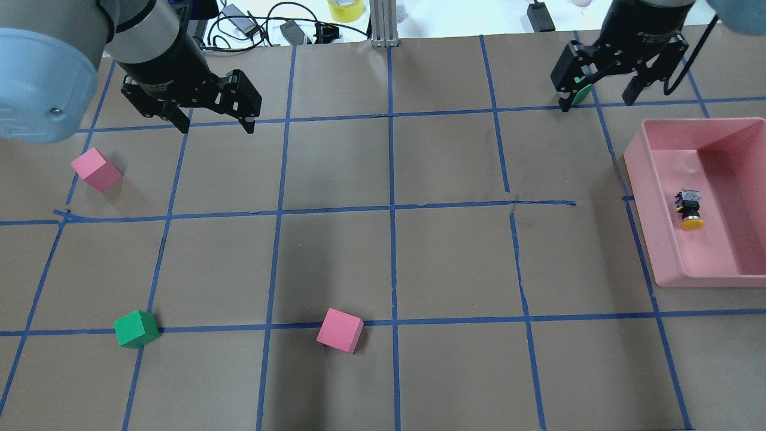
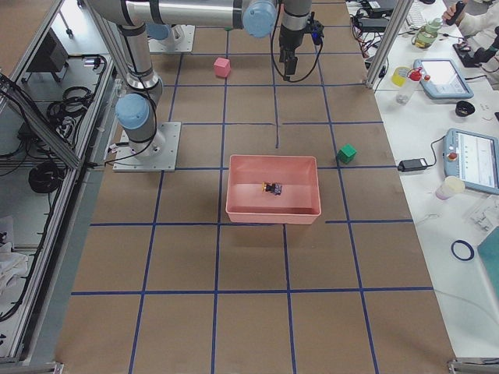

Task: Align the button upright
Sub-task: 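Move the right gripper over the pink bin and lower toward the button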

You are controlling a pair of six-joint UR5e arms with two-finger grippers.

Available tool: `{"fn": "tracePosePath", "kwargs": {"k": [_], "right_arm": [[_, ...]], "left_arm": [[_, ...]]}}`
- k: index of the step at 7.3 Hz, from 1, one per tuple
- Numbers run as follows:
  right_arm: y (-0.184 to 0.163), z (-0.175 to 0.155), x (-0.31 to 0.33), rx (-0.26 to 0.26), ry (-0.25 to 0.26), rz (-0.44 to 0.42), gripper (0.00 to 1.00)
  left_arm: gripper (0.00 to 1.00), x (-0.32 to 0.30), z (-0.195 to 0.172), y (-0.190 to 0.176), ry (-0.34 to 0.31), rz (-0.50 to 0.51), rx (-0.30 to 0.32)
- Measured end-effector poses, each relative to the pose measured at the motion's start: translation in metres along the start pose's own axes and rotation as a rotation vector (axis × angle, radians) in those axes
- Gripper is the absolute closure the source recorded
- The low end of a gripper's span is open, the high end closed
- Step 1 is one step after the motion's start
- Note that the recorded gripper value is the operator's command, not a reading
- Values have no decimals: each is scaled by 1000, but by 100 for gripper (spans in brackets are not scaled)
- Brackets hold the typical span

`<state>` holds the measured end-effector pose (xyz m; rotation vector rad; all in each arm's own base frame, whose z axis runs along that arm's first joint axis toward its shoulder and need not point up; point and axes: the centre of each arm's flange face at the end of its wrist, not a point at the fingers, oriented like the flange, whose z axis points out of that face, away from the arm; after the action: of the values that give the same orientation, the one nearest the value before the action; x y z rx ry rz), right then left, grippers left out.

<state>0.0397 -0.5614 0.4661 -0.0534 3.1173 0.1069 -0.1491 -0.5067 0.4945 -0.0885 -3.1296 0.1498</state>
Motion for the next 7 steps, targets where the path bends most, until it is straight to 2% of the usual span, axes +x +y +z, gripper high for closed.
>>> {"fn": "tracePosePath", "kwargs": {"k": [1,3,5,6,7], "right_arm": [[-2,16,51,3,-7,31,0],[-4,51,138,73,35,-28,0],[-2,87,186,80,69,-2,0],[-5,106,201,83,111,35,0],[-5,126,210,66,158,73,0]], "left_arm": [[0,0,0,0,0,0,0],[0,0,0,0,-1,0,0],[0,0,0,0,-1,0,0],[0,0,0,0,-2,0,0],[0,0,0,0,-1,0,0]]}}
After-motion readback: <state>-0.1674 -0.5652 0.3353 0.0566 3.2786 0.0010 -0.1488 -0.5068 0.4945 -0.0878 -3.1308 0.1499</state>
